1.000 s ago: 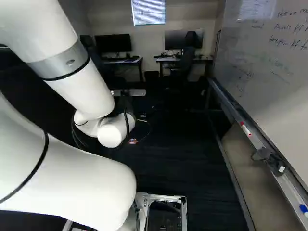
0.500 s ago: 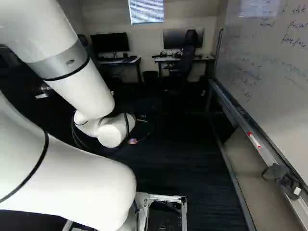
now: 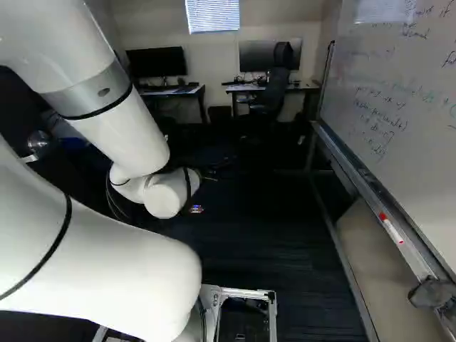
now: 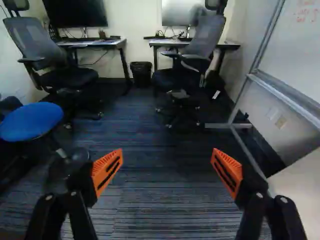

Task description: Open the door and move inside

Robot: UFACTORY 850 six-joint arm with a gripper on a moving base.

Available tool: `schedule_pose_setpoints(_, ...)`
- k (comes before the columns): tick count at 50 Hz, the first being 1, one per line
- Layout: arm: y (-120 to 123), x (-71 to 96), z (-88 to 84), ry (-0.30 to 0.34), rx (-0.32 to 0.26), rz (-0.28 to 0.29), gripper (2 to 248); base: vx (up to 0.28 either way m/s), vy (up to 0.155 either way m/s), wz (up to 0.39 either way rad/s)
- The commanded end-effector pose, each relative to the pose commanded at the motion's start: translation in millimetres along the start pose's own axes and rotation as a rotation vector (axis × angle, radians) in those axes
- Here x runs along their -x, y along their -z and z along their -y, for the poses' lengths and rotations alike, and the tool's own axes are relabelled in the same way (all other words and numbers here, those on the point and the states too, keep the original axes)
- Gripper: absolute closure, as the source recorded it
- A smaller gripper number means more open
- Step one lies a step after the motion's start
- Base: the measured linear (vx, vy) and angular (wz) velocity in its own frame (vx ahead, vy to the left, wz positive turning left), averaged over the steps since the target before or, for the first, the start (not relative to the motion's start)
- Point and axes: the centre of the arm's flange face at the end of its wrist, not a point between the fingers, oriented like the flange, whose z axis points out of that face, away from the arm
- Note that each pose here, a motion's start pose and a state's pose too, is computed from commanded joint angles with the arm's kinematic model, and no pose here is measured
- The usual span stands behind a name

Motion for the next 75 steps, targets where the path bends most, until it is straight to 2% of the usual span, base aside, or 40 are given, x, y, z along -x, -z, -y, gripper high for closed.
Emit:
schedule_pose_setpoints(56, 0.0, 0.0, 0.0, 0.0, 0.0, 0.0, 3, 0.219, -0.022, -0.009)
schedule_pose_setpoints(75, 0.0, 0.0, 0.0, 0.0, 0.0, 0.0, 3, 0.03, 0.0, 0.002)
